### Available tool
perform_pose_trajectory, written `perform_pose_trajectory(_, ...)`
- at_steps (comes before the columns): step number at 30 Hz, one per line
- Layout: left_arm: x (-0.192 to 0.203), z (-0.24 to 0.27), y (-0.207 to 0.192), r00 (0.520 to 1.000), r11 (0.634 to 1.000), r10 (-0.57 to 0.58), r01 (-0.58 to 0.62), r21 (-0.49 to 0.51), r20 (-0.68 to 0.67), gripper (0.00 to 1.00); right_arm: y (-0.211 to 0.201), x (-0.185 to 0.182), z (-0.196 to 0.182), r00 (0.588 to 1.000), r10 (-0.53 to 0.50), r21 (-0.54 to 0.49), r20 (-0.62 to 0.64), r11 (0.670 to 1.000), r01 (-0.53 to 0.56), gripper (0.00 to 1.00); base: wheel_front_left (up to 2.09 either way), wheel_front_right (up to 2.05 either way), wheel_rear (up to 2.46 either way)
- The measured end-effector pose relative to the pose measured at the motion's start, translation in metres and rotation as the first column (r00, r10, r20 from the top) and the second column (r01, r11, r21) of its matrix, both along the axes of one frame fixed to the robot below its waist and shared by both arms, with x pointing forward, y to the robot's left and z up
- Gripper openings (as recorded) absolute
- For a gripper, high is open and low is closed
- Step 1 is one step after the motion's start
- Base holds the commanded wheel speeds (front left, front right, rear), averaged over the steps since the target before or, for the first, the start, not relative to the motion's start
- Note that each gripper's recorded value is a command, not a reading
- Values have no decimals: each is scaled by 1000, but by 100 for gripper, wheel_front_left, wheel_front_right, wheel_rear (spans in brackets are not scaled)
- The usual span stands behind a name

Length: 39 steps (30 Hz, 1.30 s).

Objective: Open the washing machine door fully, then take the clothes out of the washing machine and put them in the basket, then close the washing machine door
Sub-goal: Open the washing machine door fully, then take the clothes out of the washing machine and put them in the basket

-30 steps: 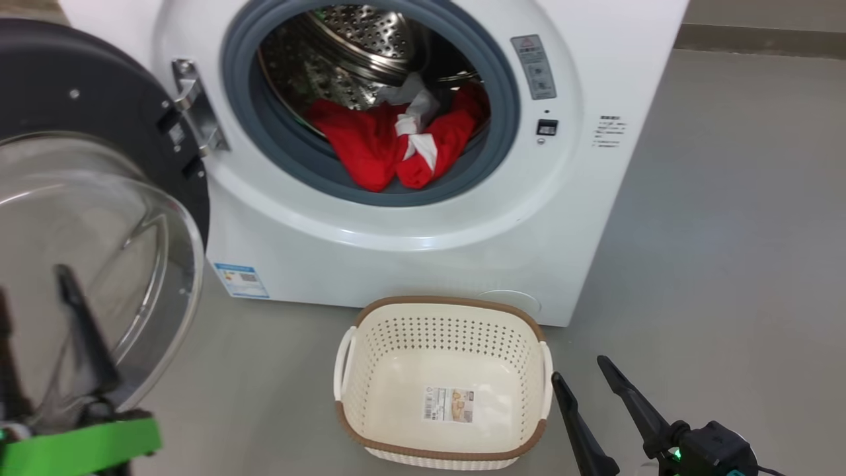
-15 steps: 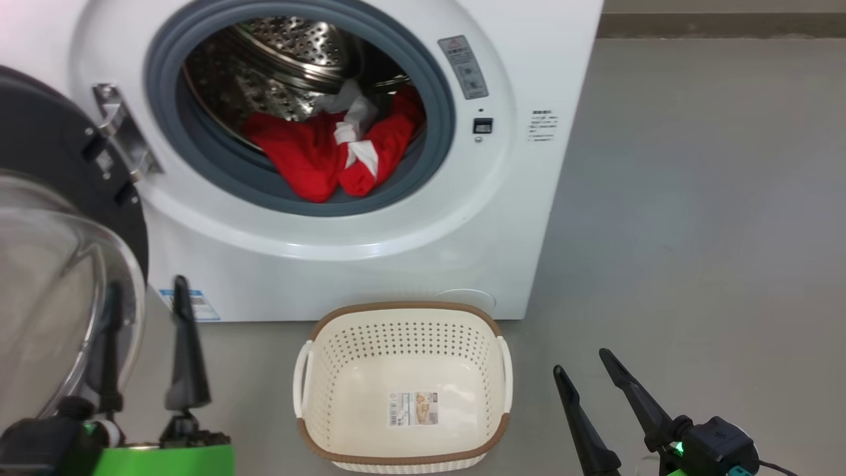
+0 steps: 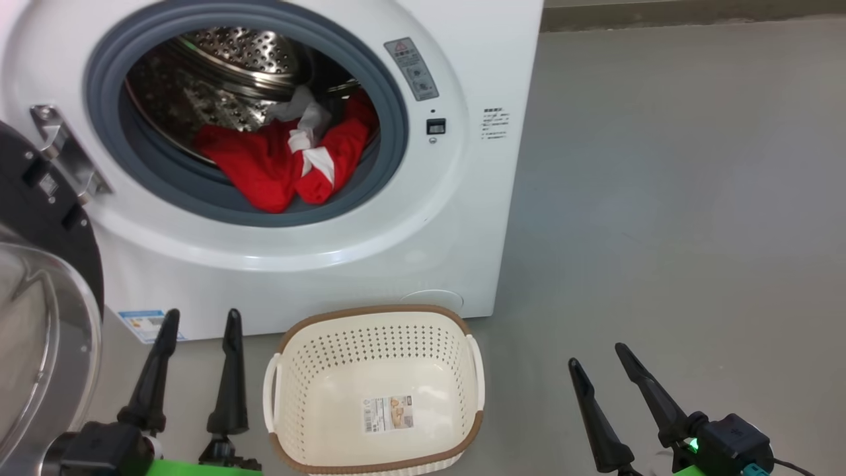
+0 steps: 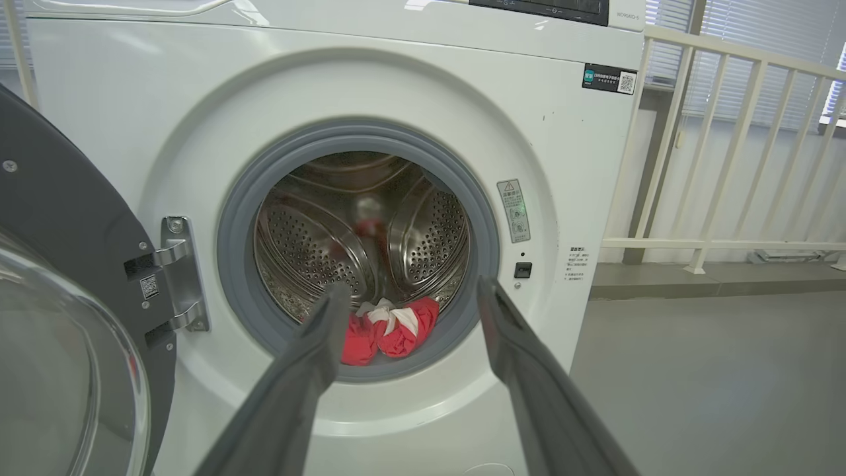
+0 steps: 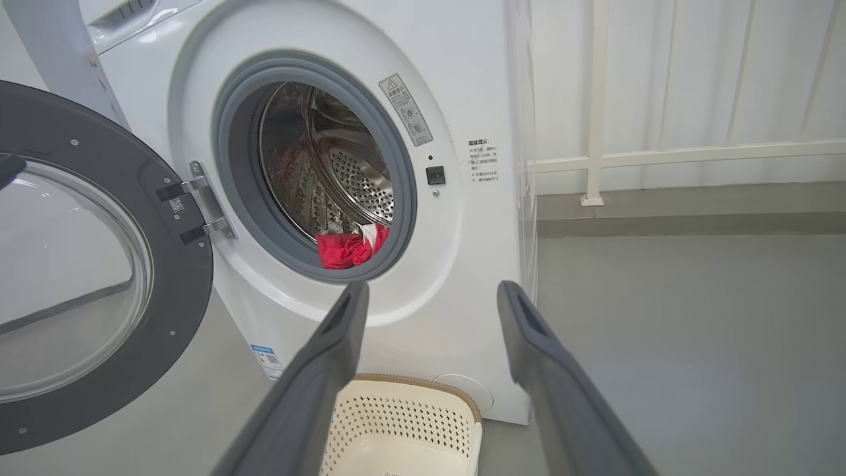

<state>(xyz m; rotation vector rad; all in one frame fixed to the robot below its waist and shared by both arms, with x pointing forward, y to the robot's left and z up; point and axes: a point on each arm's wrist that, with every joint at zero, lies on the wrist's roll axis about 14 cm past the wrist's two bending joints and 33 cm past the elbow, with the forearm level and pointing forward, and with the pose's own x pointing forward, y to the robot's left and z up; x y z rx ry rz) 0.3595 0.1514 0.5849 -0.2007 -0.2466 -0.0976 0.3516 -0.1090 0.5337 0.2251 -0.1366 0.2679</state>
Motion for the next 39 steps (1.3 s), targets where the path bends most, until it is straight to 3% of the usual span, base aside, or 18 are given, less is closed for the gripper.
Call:
perform_pose_trajectory(21, -2, -25, -24, 992, 995, -83, 87, 37, -96, 100, -42, -11, 12, 991, -132, -4, 39, 991, 132, 100, 0, 0, 0)
perform_pose_trajectory(39, 4, -37, -15, 991, 997, -28, 38, 72, -131, 100, -58, -11, 8, 983, -179, -9, 26, 984, 179, 100, 8, -8, 0)
